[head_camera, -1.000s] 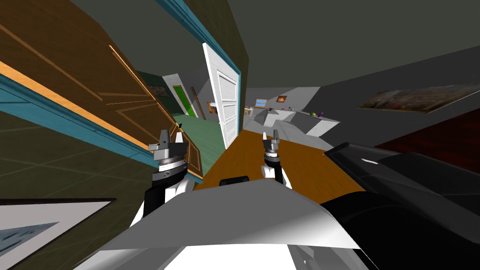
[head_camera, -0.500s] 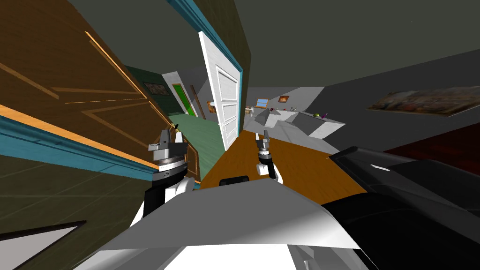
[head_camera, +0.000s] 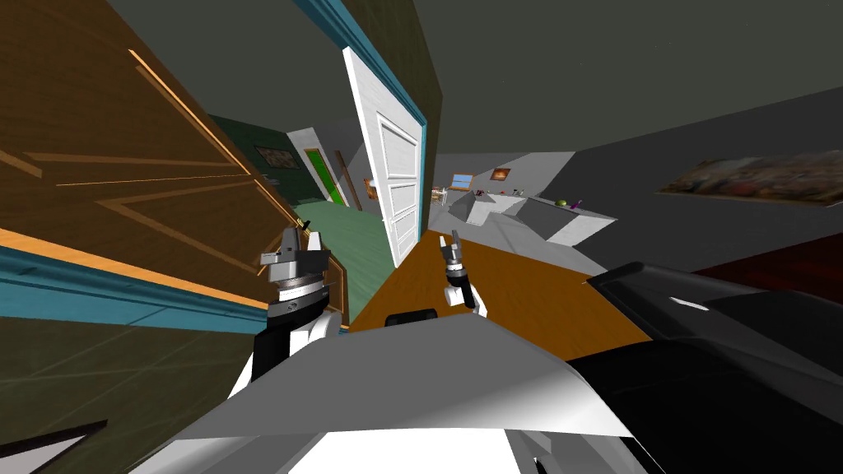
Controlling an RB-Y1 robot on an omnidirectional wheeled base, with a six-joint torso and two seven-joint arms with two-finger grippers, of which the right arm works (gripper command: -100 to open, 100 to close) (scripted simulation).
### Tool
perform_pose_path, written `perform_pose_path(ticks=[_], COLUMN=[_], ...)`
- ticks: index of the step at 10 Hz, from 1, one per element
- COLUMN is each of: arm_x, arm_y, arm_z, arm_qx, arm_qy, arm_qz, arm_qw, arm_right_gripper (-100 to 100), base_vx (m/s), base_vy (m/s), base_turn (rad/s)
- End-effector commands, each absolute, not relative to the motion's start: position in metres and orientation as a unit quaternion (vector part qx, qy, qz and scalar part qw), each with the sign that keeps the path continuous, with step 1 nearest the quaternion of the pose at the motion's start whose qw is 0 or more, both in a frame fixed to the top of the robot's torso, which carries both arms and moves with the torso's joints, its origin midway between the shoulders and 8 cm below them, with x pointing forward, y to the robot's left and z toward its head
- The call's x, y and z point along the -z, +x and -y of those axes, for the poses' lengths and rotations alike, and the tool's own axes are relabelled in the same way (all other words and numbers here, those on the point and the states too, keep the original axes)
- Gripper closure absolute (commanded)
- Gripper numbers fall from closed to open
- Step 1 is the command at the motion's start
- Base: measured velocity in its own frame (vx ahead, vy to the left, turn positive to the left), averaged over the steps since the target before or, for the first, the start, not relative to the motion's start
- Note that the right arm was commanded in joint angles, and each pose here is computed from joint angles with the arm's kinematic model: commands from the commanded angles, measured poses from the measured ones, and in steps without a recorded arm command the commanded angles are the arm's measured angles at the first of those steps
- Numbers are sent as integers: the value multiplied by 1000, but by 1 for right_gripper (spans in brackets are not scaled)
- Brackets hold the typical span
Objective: Push the door open
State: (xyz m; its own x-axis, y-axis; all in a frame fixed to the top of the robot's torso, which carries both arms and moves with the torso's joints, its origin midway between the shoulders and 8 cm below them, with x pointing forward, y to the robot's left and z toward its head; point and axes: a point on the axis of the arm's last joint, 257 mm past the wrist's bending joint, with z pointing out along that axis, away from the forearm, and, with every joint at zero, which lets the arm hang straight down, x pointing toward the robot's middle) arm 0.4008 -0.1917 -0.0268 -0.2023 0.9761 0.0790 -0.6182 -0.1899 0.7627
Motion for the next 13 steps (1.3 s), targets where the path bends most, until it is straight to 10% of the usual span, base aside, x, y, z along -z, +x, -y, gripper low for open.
perform_pose_path(ticks=[1,13], arm_x=[35,105], arm_y=[411,456], arm_z=[181,66], arm_qx=[-719,-753], arm_qy=[297,309], arm_qz=[-313,-401], arm_qw=[544,421], arm_right_gripper=[-100,-100], base_vx=[129,142], base_vy=[-41,-38], base_turn=[18,27])
